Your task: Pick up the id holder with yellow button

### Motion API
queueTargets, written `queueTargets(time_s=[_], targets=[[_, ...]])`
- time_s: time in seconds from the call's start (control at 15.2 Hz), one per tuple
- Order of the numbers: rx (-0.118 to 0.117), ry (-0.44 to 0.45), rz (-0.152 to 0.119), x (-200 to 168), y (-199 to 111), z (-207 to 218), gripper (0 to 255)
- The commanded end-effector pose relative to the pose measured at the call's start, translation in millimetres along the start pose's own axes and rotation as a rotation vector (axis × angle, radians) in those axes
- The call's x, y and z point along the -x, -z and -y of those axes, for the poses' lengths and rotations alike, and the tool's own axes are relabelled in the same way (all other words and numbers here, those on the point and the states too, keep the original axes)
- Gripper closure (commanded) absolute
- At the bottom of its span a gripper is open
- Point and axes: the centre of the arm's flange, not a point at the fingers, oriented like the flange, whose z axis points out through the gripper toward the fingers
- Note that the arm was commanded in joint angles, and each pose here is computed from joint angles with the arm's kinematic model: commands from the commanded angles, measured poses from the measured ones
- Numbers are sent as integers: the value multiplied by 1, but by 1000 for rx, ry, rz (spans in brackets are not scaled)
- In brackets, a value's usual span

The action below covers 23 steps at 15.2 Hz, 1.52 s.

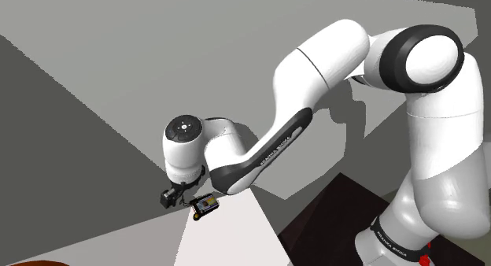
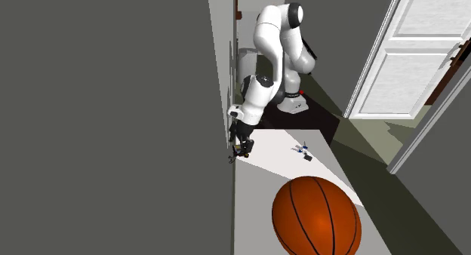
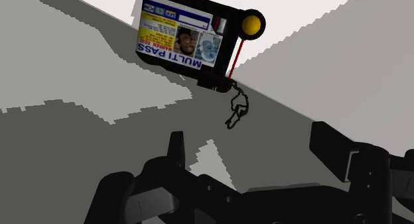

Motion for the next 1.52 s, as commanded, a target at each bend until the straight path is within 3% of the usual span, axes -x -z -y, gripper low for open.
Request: queueTargets(time_s=[0.0, 0.46, 0.53, 1.12, 1.45], targets=[[2, 2, -3, 2, -11, 4, 0], [2, 2, -3, 10, -39, 8, 0], [2, 2, -3, 10, -39, 8, 255], [2, 2, -3, 10, -39, 8, 255], [2, 2, -3, 3, -14, 4, 255]])
